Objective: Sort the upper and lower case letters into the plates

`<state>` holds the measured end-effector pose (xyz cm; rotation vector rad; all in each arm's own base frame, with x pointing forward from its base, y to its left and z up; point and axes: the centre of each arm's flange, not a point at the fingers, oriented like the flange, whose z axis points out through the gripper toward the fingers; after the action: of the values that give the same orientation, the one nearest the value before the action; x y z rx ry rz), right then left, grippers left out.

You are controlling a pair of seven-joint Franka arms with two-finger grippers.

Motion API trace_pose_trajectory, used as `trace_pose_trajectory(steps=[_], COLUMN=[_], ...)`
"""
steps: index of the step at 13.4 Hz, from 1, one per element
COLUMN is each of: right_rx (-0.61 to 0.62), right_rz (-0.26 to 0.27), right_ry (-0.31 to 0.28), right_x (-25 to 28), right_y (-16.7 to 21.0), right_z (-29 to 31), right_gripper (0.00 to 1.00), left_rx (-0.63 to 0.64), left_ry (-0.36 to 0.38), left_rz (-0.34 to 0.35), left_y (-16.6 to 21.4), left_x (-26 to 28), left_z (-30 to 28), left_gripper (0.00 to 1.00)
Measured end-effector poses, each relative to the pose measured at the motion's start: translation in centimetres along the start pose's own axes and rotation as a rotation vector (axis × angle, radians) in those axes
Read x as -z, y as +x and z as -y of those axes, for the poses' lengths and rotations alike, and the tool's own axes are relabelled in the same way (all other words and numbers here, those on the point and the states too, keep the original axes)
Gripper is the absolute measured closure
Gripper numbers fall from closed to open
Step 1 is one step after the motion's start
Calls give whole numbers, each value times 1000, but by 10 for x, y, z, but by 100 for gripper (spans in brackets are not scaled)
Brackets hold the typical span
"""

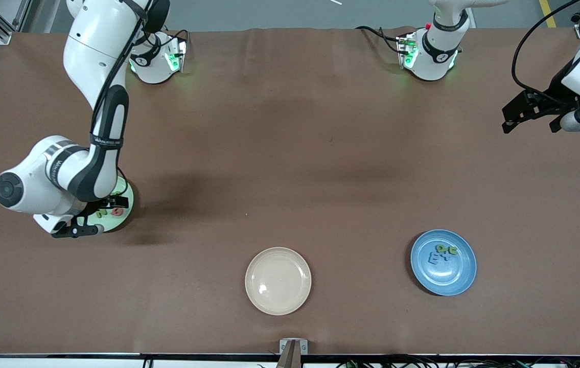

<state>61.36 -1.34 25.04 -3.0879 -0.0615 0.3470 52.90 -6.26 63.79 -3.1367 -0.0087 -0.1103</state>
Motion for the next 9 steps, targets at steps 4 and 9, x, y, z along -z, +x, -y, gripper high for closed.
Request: trace_pose_trajectory(steps=[4, 9], right_rx=[-31, 1], right_rz=[83, -6], right_ry=[-61, 12], right_x=[17, 139], right_y=[-2, -44], right_z=[22, 5], right_gripper=[0, 0], left_rx=[0, 0], left_ry=[0, 1], left_rz=[-2, -2], left_y=[0, 0], left_x=[1, 1], left_z=[0, 0], left_gripper=[0, 0])
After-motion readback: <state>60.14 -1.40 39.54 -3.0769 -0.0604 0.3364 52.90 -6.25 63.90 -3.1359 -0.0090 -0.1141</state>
